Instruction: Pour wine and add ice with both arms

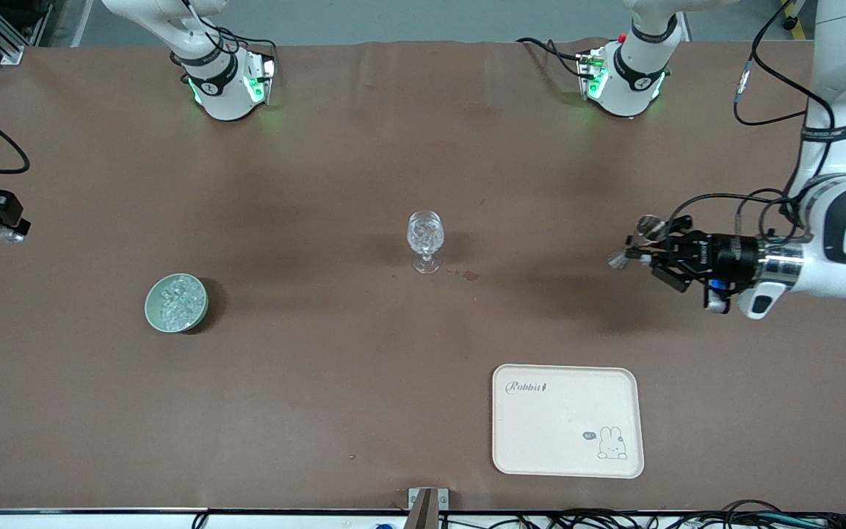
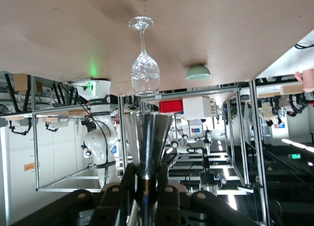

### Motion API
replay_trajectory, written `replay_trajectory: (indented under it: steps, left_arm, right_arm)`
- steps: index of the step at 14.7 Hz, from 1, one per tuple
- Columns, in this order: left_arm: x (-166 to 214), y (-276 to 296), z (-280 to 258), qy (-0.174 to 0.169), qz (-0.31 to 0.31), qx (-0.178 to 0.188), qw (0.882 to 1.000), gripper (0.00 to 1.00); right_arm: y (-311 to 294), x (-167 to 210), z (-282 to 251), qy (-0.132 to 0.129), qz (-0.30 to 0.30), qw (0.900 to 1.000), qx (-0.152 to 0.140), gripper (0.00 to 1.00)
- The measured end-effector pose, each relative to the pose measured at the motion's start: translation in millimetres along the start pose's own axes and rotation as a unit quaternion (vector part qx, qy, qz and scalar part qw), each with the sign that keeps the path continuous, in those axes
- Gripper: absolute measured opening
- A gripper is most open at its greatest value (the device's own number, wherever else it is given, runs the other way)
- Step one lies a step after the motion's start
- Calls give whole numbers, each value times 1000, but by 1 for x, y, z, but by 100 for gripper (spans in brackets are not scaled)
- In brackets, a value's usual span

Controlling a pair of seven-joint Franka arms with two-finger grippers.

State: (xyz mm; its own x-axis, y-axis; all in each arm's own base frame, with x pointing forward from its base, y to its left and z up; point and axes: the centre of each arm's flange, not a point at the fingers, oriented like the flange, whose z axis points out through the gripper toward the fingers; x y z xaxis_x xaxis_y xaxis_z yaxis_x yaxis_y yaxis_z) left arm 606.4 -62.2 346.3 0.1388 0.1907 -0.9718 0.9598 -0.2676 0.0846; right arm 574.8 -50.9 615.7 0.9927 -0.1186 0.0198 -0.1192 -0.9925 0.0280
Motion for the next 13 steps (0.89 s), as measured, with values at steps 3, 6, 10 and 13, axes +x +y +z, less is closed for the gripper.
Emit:
replay_trajectory:
  steps: [3,6,10,13]
  left_arm:
    - [-25,17,68,31,-2,33,999,21]
    - [-38,22,125,54,-3,39,998,21]
    - [-29,17,180,93,-12,31,995,21]
    - [-20,15,224,130,-16,33,991,21]
  right_arm:
    - [0,0,0,0,0,1000,0,27]
    - [2,0,0,0,2,1000,0,27]
    - [11,-1,1,-3,9,1000,0,27]
    - [7,-1,2,-4,6,1000,1,27]
